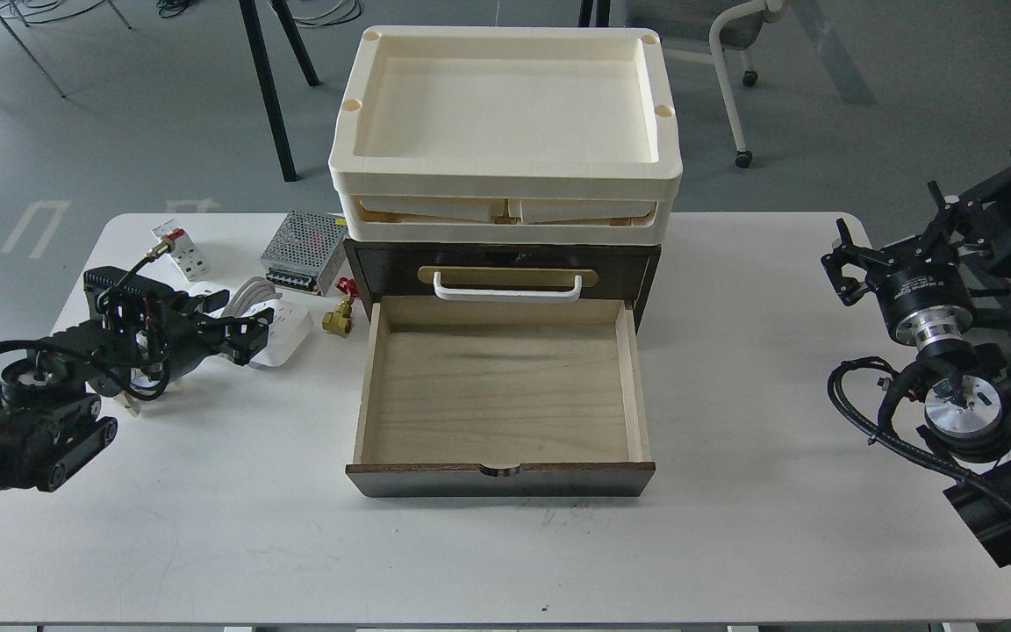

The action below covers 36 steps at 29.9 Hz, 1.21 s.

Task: Put charging cable into cabinet
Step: 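Lower the left gripper onto the white power strip and close it, then lift the power strip with cable and carry it over the open drawer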

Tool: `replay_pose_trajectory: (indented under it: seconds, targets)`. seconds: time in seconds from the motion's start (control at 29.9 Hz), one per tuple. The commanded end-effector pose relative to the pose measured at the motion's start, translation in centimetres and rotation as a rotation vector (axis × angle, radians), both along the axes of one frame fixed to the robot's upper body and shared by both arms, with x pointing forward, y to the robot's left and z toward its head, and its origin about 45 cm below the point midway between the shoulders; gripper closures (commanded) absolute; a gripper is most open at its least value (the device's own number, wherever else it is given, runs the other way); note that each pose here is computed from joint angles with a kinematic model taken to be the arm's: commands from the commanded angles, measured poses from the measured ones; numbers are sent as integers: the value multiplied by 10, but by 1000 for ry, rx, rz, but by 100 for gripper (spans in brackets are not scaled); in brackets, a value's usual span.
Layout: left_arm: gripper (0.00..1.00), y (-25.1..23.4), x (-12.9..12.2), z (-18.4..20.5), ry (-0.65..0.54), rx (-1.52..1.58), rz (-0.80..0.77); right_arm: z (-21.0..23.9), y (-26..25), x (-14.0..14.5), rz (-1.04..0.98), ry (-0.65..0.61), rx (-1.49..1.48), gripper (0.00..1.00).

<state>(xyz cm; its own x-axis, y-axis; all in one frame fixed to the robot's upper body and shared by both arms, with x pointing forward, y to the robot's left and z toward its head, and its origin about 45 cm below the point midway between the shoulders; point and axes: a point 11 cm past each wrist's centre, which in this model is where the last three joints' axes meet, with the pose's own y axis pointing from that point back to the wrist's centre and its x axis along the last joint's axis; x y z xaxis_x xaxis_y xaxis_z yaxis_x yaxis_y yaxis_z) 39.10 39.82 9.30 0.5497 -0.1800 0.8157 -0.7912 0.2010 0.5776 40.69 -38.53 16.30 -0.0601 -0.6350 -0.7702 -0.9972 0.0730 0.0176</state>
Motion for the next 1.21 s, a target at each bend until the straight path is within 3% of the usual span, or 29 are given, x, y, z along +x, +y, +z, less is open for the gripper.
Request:
replay_pose_trajectory:
  seconds: [0.0, 0.2, 0.5, 0.9, 1.17]
  targets:
    - [81, -1, 1, -1, 0, -5, 8, 0, 0, 0, 1, -1, -1, 0]
    - [98, -7, 3, 2, -4, -19, -18, 0, 0, 0, 0, 1, -1, 0]
    - [98, 16, 12, 29, -48, -13, 1, 0, 1, 0, 3, -1, 0, 0]
    - [98, 25, 30, 106, -137, -85, -33, -1, 2, 0, 7, 0, -1, 0]
    - [96, 95, 34, 195, -241, 31, 54, -1, 2, 0, 7, 0, -1, 0]
